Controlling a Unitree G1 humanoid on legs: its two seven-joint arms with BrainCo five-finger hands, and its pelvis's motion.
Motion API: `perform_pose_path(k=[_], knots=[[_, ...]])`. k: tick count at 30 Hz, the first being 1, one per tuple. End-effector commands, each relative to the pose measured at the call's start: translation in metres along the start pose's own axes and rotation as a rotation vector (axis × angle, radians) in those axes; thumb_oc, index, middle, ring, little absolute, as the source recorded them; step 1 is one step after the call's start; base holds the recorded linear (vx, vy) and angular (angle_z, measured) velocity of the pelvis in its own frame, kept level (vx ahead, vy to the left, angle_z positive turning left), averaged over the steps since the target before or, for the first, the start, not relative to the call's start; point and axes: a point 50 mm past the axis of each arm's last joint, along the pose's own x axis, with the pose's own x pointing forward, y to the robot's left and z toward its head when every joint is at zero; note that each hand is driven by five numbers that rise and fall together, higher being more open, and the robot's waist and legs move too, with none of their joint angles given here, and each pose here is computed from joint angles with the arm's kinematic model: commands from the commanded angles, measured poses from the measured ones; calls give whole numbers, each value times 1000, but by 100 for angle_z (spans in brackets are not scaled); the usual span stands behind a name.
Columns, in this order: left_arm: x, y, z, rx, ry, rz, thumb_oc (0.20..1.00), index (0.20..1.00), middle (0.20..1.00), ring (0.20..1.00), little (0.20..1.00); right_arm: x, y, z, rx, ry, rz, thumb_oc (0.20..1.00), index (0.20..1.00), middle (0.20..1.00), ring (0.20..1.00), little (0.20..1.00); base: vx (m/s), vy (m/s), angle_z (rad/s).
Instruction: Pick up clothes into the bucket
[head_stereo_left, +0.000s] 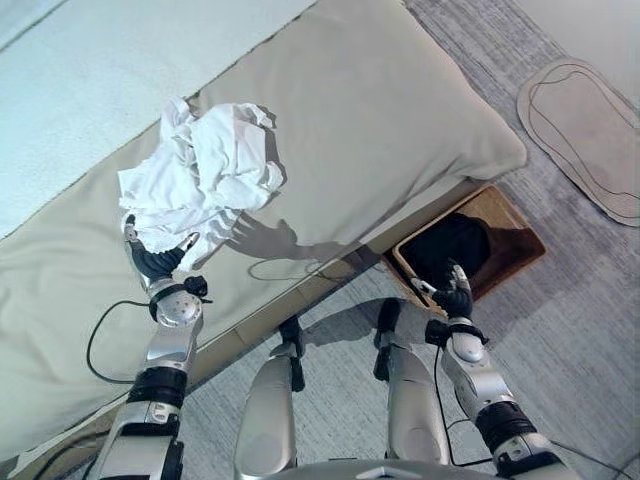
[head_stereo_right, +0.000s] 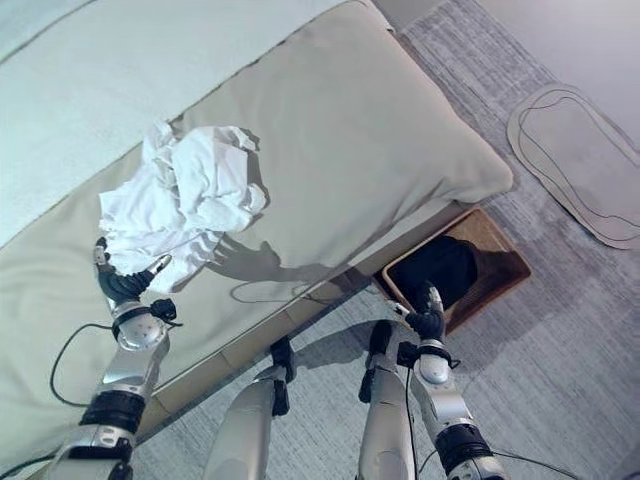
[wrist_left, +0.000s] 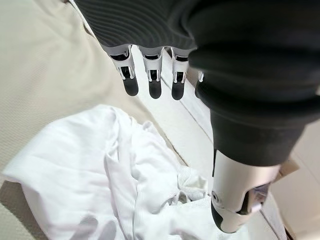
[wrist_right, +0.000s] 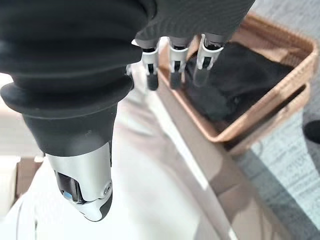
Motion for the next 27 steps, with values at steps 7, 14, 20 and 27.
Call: perform_pose_path(k=[7, 14, 20, 27], knots=[[40, 41, 25, 111, -100, 223, 1000, 1000, 1000, 1000, 1000, 1, -19, 59, 133, -273, -15, 1000, 1000, 1000, 1000, 1000, -73, 56, -1], [65, 68, 61, 287, -273, 260, 1000, 1000, 1000, 1000, 1000, 8, -32, 73, 165, -315, -68, 1000, 1000, 1000, 1000, 1000, -36, 11, 12], [86, 75, 80, 429, -295, 294, 1000, 1000, 1000, 1000, 1000, 9, -33, 76, 158, -328, -57, 1000, 1000, 1000, 1000, 1000, -9, 19, 4], [88, 77, 101, 448, -416, 323, 1000, 1000, 1000, 1000, 1000, 10, -33, 74, 172, -335, -44, 1000, 1000, 1000, 1000, 1000, 2, 29, 2]])
